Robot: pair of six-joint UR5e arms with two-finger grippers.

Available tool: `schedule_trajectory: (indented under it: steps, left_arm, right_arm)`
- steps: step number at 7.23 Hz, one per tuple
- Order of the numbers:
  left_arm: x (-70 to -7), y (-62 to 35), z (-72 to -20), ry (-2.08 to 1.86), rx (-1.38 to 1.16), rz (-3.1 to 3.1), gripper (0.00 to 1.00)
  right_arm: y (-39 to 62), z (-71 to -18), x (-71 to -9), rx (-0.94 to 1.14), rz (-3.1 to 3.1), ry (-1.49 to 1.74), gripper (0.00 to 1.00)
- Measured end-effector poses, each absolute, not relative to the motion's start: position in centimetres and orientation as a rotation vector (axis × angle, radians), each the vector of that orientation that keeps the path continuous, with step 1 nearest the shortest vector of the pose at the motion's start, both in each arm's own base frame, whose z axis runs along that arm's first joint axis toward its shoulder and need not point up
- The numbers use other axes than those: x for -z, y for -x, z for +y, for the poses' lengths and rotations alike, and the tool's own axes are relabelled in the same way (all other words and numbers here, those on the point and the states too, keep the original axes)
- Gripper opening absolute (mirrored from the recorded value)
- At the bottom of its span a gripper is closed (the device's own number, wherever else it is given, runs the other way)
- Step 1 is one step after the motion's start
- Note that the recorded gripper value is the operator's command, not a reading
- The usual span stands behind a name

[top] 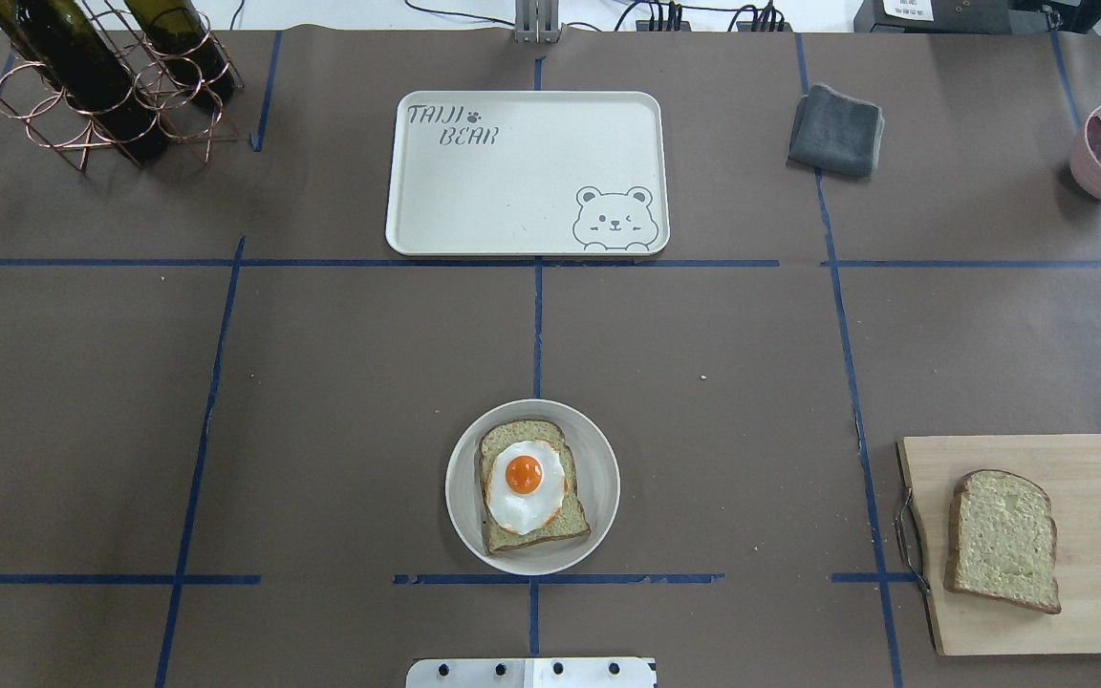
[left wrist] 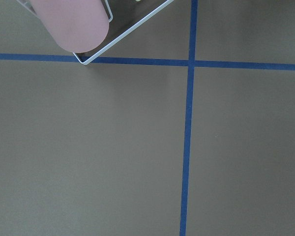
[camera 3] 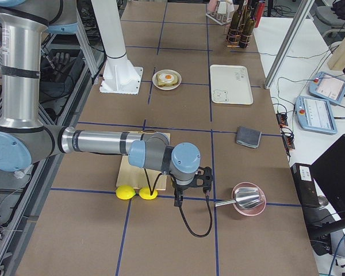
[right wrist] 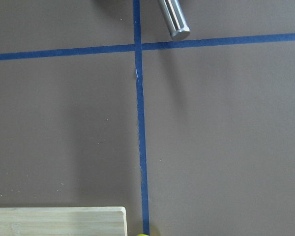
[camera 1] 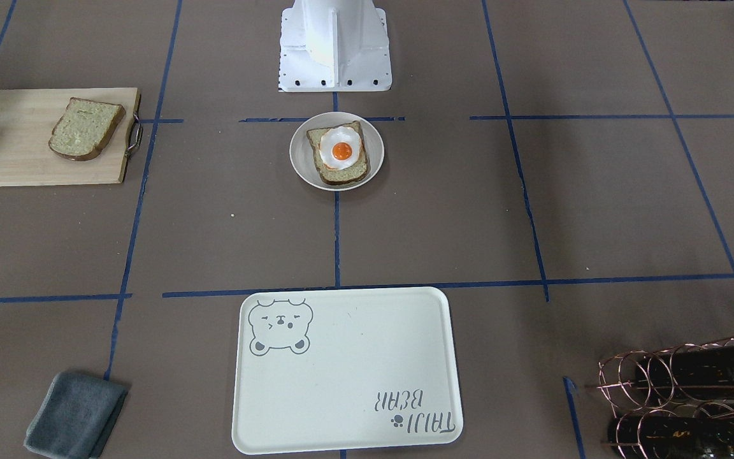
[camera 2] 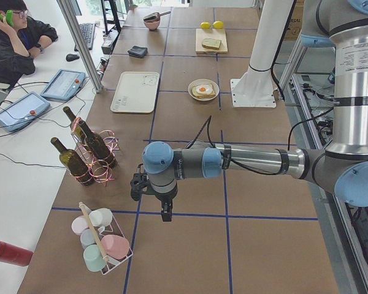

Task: Make sandwich and place on tray

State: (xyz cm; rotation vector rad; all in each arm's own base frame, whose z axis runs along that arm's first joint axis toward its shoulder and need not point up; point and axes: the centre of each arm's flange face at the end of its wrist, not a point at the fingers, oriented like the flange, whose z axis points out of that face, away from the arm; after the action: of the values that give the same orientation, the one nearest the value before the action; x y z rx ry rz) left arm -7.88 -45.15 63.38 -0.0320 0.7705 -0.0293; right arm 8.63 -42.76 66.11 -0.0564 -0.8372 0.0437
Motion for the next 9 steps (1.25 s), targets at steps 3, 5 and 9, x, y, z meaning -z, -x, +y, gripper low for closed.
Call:
schedule_trajectory:
  steps: [3,5,9]
  left_arm:
    - [-59.7,7.9,-47.5,-0.040,0.004,0.769,1.00]
    - [-53.2,7.0,-52.0,-0.168,-0.067,0.767,1.00]
    - [-44.1,-3.6,-53.4,-0.268,-0.111,0.908,1.00]
  right_arm:
    - [-8.7,-43.2,-65.5,-0.049,-0.836,0.048,1.00]
    - [-8.5,-45.3,-62.9,-0.048,-0.834,0.009,1.00]
    - [-7.0,-49.0,-57.1,-0.013,-0.929,-0.067,1.00]
